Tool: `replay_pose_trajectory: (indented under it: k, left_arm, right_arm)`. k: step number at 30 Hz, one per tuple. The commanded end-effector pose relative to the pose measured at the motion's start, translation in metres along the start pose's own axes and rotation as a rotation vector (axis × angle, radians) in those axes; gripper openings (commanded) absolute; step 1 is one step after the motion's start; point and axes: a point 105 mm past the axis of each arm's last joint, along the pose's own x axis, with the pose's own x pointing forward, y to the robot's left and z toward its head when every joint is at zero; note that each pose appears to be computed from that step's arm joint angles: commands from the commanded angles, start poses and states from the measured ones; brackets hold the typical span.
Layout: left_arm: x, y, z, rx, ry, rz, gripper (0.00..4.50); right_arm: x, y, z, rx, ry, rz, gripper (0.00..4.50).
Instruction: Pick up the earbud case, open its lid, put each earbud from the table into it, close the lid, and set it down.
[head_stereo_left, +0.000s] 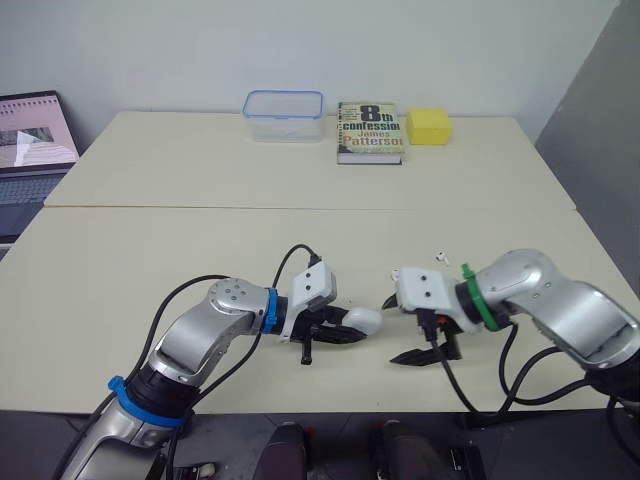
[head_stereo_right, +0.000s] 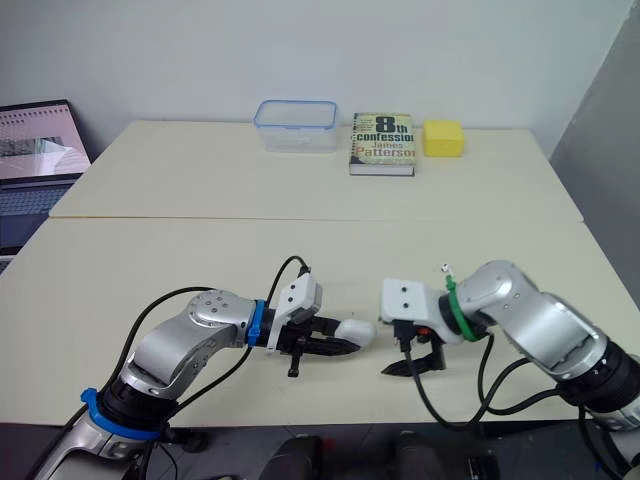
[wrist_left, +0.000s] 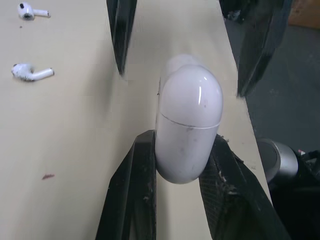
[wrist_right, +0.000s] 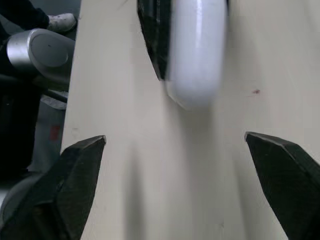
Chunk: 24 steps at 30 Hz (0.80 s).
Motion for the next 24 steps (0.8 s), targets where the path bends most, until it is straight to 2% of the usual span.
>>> replay_pose_trajectory:
  k: [1,3,5,10,13,24]
  left_arm:
    - [-0.005,-0.001,0.019,-0.012,-0.219,0.022,0.78]
    - [-0.008,0.007,0.028,-0.016,-0.364,0.115,0.78]
    - [-0.009,0.01,0.029,0.041,-0.428,0.191,0.78]
    - [-0.005,0.006,0.03,0.137,-0.481,0.248,0.78]
    - [-0.004,0.008,0.031,0.146,-0.497,0.265,0.78]
    - [0.0,0.01,0.029,0.168,-0.479,0.254,0.78]
  right_arm:
    - [-0.026,-0.017,0.003,-0.098,-0.01,-0.113,4.5]
    - [-0.034,-0.025,0.015,-0.188,-0.095,-0.19,4.5]
    - [-0.041,-0.028,0.026,-0.261,-0.19,-0.261,4.5]
    - [-0.045,-0.014,0.045,-0.311,-0.3,-0.211,4.5]
    - [-0.045,-0.018,0.057,-0.302,-0.347,-0.231,4.5]
    - [-0.034,-0.038,0.068,-0.277,-0.365,-0.265,4.5]
